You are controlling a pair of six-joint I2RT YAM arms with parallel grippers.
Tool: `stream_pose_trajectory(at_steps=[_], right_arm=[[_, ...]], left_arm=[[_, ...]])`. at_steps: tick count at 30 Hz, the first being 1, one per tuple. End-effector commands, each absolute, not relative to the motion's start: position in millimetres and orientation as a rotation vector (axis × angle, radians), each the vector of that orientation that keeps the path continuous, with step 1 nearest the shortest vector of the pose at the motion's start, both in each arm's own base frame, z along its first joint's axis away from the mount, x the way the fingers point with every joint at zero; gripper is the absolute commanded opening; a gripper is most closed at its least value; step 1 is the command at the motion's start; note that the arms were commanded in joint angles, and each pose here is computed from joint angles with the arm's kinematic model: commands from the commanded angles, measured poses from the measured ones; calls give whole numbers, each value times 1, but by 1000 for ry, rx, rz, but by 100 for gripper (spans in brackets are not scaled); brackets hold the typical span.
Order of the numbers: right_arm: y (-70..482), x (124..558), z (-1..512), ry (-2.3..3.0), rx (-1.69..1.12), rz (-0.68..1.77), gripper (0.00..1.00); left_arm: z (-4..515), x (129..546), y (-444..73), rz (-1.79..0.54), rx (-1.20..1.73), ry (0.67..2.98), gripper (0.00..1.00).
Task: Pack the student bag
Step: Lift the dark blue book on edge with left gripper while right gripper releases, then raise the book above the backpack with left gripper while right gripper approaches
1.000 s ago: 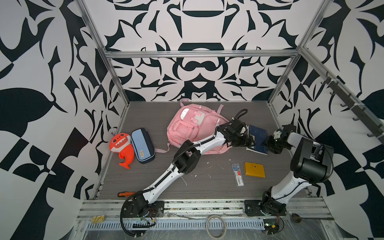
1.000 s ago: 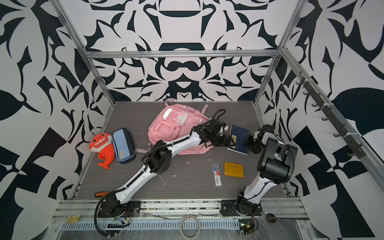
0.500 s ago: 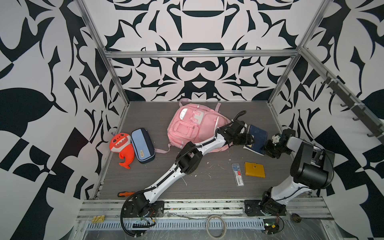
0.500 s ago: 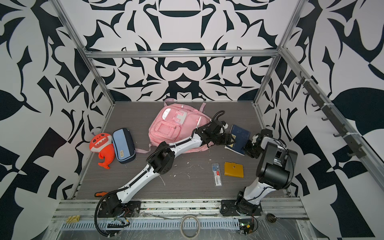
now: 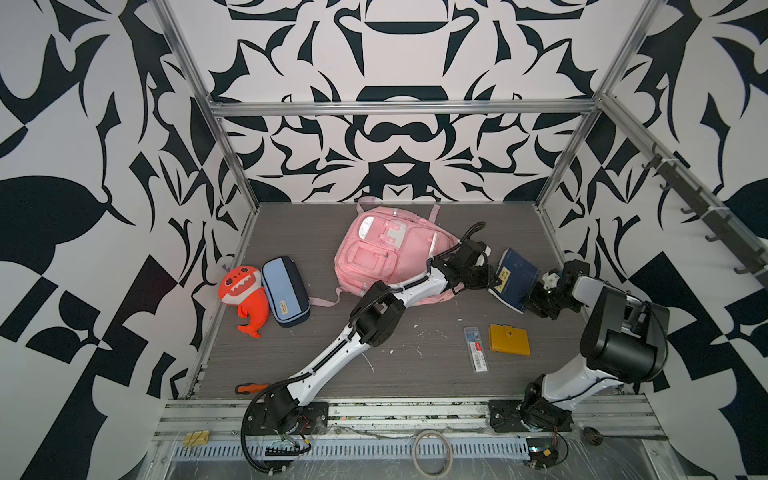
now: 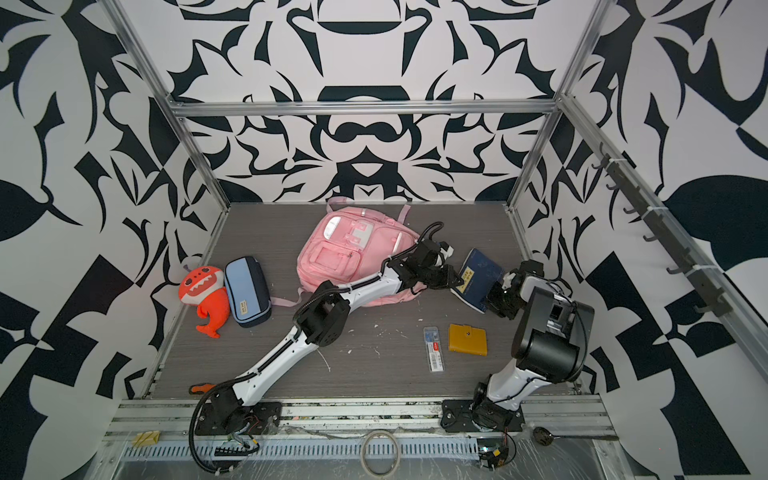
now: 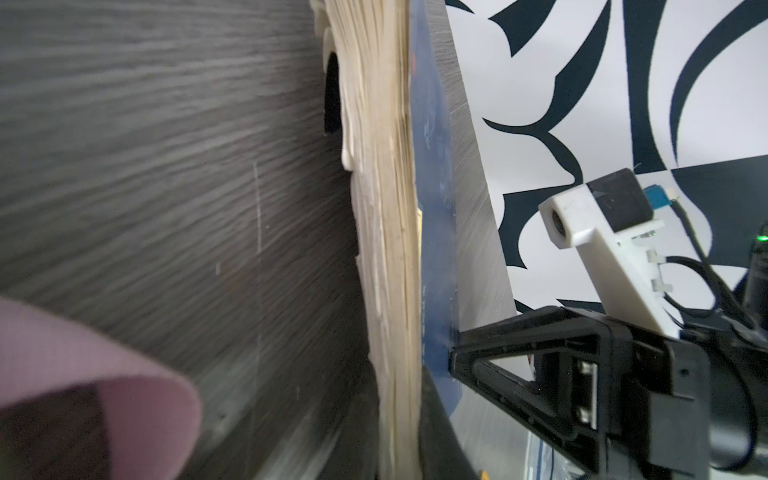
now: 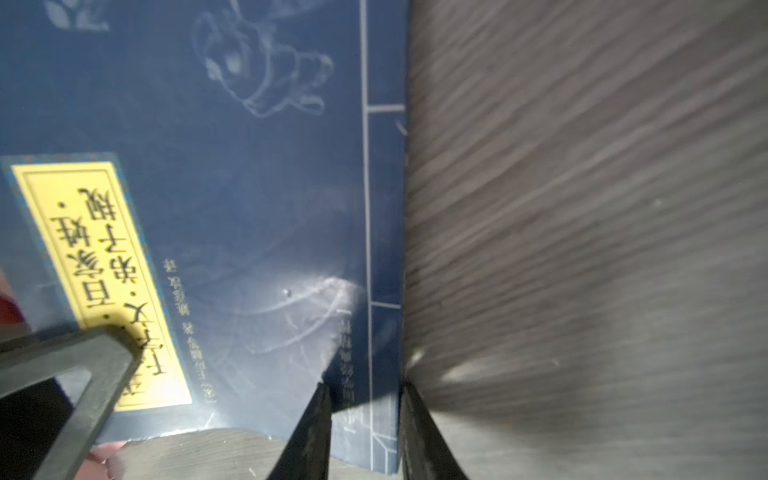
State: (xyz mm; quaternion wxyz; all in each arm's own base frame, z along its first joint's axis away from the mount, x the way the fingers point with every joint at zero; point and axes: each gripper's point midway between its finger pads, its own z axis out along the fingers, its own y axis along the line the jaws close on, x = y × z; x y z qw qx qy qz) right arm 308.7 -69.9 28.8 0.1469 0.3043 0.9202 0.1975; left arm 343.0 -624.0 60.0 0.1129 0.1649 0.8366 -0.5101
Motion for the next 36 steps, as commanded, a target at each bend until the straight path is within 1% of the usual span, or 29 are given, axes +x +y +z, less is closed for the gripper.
stream_pose_trajectory(at_steps=[1, 2, 4, 7, 9, 11, 13, 15, 19, 24, 27, 31, 36], right_arm=[[-56, 330, 77, 2482, 784, 685, 30], [-49, 336, 91, 2436, 751, 718, 33], [-24, 347, 129, 2344, 611, 800, 42], [14, 348, 175, 2287, 422, 814, 51], [31, 346, 208, 2176, 351, 807, 59], [35, 345, 238, 2041, 341, 810, 66], [44, 348, 260, 1978, 306, 822, 69], [56, 356, 270, 1993, 272, 837, 71], [75, 371, 297, 1904, 292, 925, 75], [97, 374, 311, 1841, 400, 1040, 77], [112, 371, 299, 1853, 505, 1094, 79], [132, 369, 283, 1841, 610, 1161, 80], [160, 372, 265, 1857, 660, 1222, 81]], left_arm=[[117, 338, -617, -1573, 541, 2396, 0], [132, 337, -615, -1597, 541, 2376, 0], [164, 339, -607, -1648, 522, 2338, 0], [208, 342, -593, -1699, 521, 2290, 0], [235, 347, -580, -1713, 520, 2265, 0], [258, 356, -561, -1703, 493, 2262, 0], [276, 369, -537, -1668, 436, 2293, 0], [292, 381, -512, -1616, 390, 2305, 0], [308, 409, -463, -1539, 254, 2313, 0], [330, 424, -409, -1483, 153, 2262, 0], [337, 430, -378, -1470, 78, 2229, 0], [334, 435, -344, -1493, -39, 2169, 0], [327, 435, -318, -1526, -123, 2121, 0]])
